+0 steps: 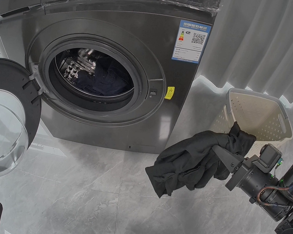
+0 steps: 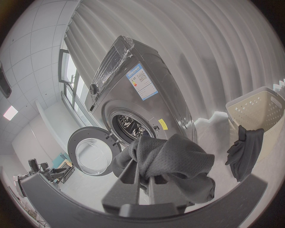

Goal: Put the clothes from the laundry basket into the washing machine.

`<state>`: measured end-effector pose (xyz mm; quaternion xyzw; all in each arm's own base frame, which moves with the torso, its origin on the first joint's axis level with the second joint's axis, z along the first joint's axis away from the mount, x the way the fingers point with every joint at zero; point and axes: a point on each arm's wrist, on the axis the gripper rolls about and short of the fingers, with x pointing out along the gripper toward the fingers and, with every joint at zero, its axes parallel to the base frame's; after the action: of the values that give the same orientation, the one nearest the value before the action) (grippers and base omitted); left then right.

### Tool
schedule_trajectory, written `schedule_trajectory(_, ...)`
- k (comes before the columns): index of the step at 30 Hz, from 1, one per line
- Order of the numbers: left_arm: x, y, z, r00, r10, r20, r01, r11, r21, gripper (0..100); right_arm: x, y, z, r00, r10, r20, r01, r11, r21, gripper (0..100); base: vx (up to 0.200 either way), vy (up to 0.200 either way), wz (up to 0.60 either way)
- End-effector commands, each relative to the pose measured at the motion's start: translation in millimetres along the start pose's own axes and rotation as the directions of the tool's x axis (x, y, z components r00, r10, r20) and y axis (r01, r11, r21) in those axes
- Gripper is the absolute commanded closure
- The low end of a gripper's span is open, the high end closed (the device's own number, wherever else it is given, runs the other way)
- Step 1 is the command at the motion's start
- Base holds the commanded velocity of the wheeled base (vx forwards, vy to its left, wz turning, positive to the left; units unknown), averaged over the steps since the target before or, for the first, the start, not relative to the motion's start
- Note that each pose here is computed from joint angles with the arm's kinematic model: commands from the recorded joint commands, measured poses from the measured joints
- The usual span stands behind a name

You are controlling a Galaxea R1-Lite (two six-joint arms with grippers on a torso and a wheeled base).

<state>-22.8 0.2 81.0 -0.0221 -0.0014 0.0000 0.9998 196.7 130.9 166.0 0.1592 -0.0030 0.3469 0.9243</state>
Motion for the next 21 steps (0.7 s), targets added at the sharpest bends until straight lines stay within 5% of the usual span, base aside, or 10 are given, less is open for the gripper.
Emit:
schedule_trajectory(1,0.6,0.2,-4.1,1.0,0.002,-0.007,-0.002,1.0,0.0,0,0.6,-2.4,-1.1,1.0,-0.011,-0.004,0.011,1.0,0.0,100,0.0,0.0,0.0)
schedule_trajectory(10,0.6,0.2,-4.3,1.0,0.002,-0.009,-0.002,1.0,0.0,0,1.1,-2.7,-1.3,1.0,-0.017,-0.003,0.017,1.0,-0.002,100,0.0,0.0,0.0)
schedule_trajectory(16,0.7,0.2,-4.5,1.0,0.0,-0.009,0.0,1.0,0.0,0,2.3,-2.3,0.3,1.0,-0.025,0.007,0.025,1.0,-0.012,100,0.0,0.0,0.6)
schedule_trajectory(21,0.6,0.2,-4.1,1.0,-0.001,-0.007,0.001,1.0,0.0,0,1.4,-0.2,-1.9,1.0,-0.018,-0.001,0.018,1.0,-0.013,100,0.0,0.0,0.0)
